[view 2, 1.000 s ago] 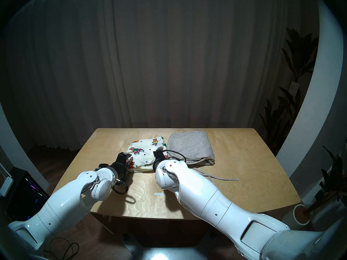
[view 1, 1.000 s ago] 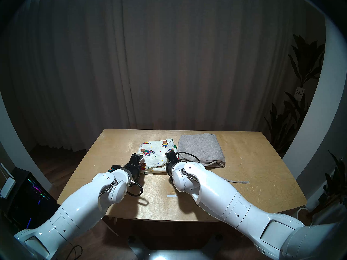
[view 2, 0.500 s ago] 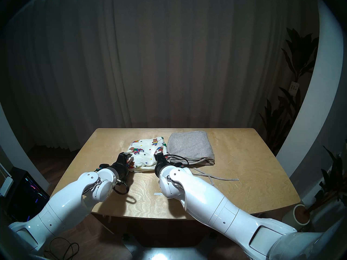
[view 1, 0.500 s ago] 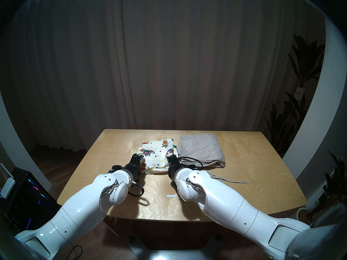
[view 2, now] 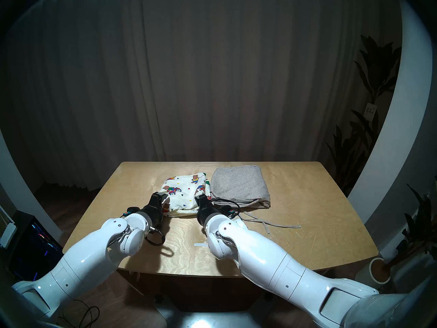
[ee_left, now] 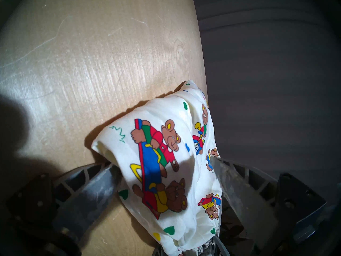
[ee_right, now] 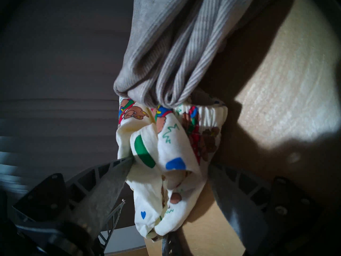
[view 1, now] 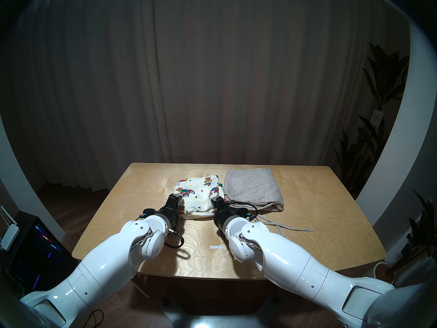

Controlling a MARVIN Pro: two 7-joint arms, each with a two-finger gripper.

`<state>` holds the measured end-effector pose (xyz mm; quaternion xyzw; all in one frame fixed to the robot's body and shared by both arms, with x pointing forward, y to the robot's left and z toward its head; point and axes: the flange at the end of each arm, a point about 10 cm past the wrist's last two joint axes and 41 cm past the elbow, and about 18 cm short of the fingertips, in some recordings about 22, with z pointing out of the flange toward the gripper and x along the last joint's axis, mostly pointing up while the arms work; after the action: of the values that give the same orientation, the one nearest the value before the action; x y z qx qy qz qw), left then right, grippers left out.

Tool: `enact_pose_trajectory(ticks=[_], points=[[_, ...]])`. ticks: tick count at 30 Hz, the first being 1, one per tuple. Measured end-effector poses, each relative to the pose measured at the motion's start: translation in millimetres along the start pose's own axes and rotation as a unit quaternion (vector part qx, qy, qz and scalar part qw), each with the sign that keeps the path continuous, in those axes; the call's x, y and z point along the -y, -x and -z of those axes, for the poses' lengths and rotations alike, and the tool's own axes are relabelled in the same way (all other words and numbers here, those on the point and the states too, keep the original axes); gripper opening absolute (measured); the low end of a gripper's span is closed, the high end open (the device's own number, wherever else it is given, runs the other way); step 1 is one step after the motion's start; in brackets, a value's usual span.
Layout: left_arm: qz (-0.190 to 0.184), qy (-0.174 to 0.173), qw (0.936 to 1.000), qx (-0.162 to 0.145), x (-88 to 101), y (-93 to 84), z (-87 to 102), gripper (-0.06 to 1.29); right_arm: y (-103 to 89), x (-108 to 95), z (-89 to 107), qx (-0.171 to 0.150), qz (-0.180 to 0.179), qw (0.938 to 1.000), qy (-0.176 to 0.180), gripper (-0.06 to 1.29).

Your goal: Fold pants twice and stack them

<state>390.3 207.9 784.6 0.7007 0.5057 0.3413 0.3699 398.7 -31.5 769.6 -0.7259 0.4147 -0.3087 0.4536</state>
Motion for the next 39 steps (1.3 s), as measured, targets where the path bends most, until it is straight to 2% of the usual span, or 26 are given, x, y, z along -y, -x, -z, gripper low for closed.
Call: enact_pose_trajectory(ticks=[13,26,39], points=[[-0.002,-0.003,1.0000,-0.001,-1.8,4.2,-2.2,1.22,-11.1,-10.0,10.4,0.002,0.033,0.9991,-0.028,0.99],[-0.001,-0.007,1.0000,0.004,-3.9,10.8,-1.7,1.22,-16.3,-16.7,18.9,0.015,0.071,0.9961,-0.051,1.01],[0.003,-0.009,1.0000,0.000,-3.5,14.3,-2.4,1.22,-21.4,-11.3,7.4,0.010,0.052,0.9975,-0.046,1.02]])
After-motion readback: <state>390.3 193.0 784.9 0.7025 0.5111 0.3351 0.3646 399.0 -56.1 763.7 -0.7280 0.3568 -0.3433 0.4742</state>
